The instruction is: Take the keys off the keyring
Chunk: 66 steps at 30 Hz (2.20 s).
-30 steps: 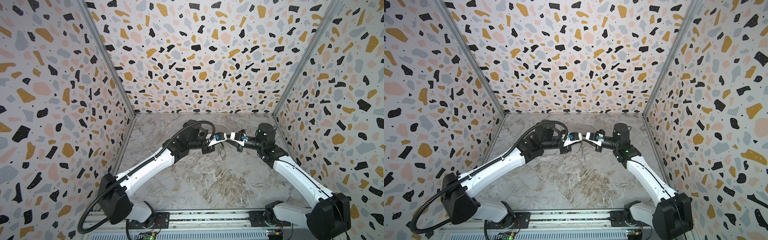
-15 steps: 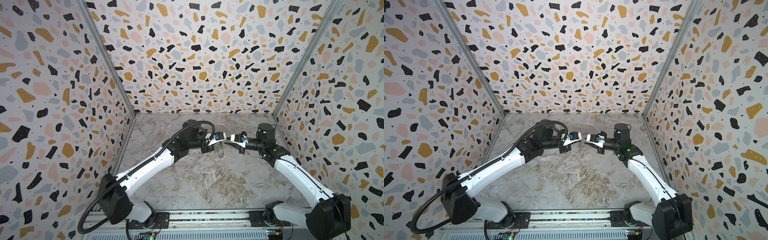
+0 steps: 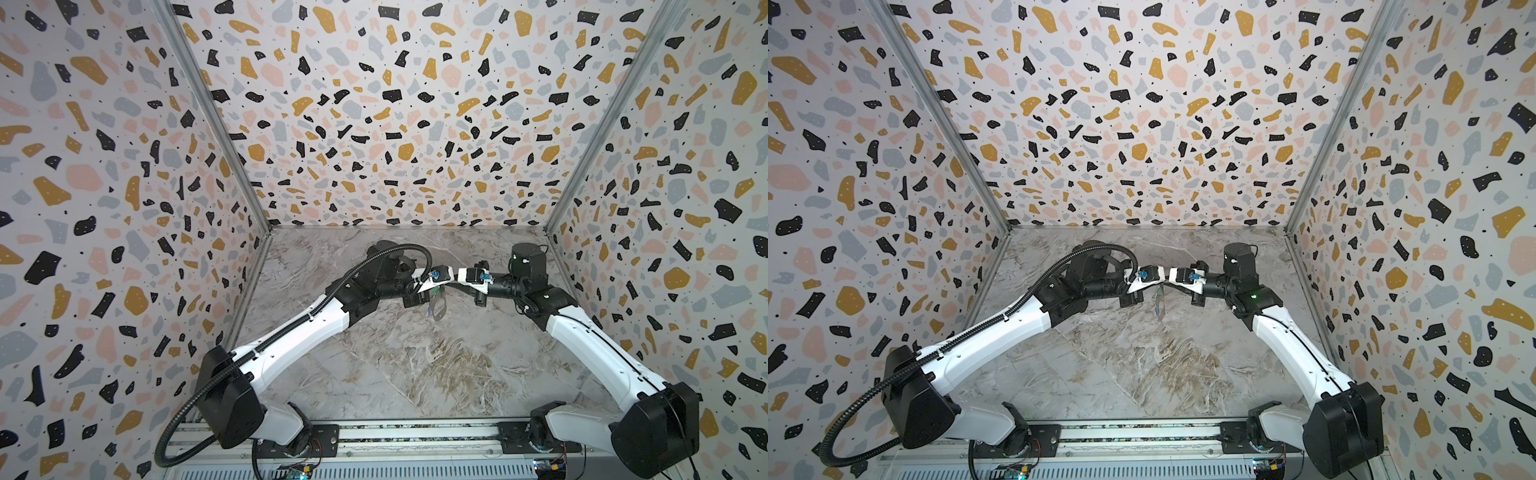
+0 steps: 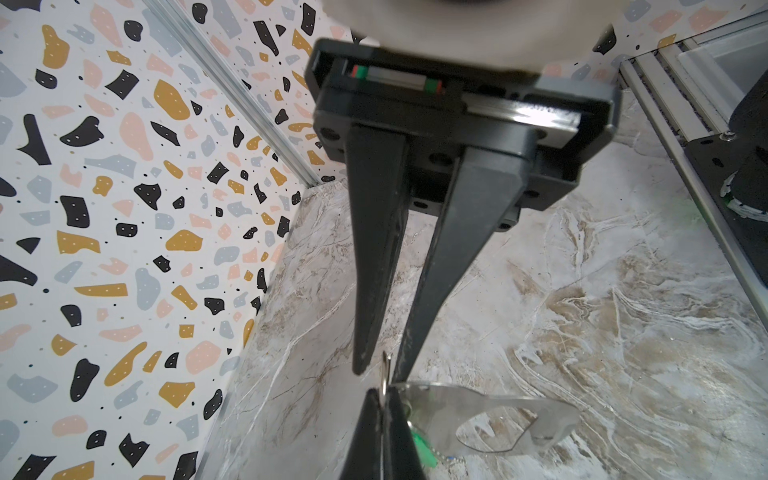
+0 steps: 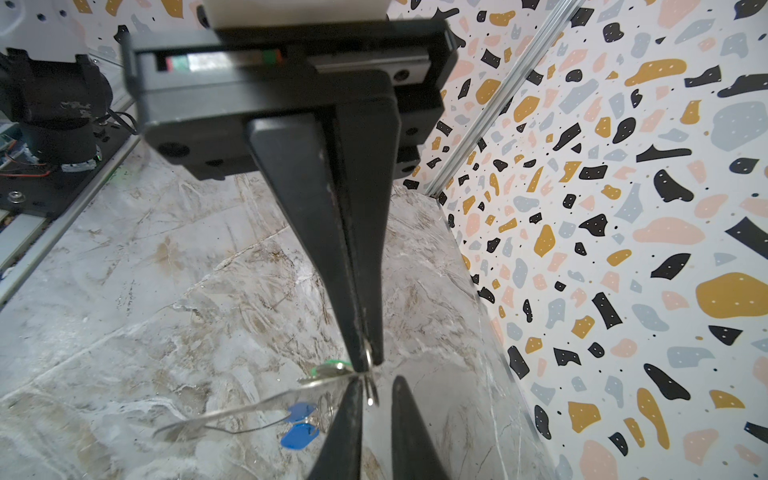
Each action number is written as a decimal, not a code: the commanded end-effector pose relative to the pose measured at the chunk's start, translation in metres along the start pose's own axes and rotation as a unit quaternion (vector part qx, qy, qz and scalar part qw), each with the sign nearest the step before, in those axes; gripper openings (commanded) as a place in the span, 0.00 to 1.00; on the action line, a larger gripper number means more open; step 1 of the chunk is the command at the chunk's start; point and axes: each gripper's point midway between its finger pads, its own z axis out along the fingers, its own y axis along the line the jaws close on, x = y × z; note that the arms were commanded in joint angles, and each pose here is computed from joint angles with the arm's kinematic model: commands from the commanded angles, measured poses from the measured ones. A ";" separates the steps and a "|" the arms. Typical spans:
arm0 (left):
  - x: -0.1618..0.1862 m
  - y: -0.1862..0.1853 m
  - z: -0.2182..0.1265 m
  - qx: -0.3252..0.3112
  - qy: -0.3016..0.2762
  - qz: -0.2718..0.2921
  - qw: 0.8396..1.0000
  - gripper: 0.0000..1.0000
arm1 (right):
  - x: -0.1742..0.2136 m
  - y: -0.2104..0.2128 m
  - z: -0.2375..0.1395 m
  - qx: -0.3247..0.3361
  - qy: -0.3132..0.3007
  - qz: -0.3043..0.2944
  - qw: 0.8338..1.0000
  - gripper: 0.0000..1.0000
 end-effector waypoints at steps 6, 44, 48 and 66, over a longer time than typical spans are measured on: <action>-0.020 0.002 -0.001 -0.002 -0.023 0.031 0.999 0.00 | -0.015 0.000 0.000 -0.012 -0.012 -0.009 1.000 0.12; 0.013 0.016 -0.024 -0.126 -0.069 -0.097 0.985 0.45 | -0.018 -0.001 0.002 0.009 -0.043 0.004 0.999 0.00; 0.011 0.015 -0.021 -0.123 -0.079 -0.103 0.984 0.45 | -0.018 -0.002 0.002 0.011 -0.043 0.007 0.999 0.00; 0.026 0.007 -0.003 -0.100 -0.083 -0.162 0.978 0.44 | -0.024 -0.004 -0.001 0.025 -0.056 0.002 0.998 0.00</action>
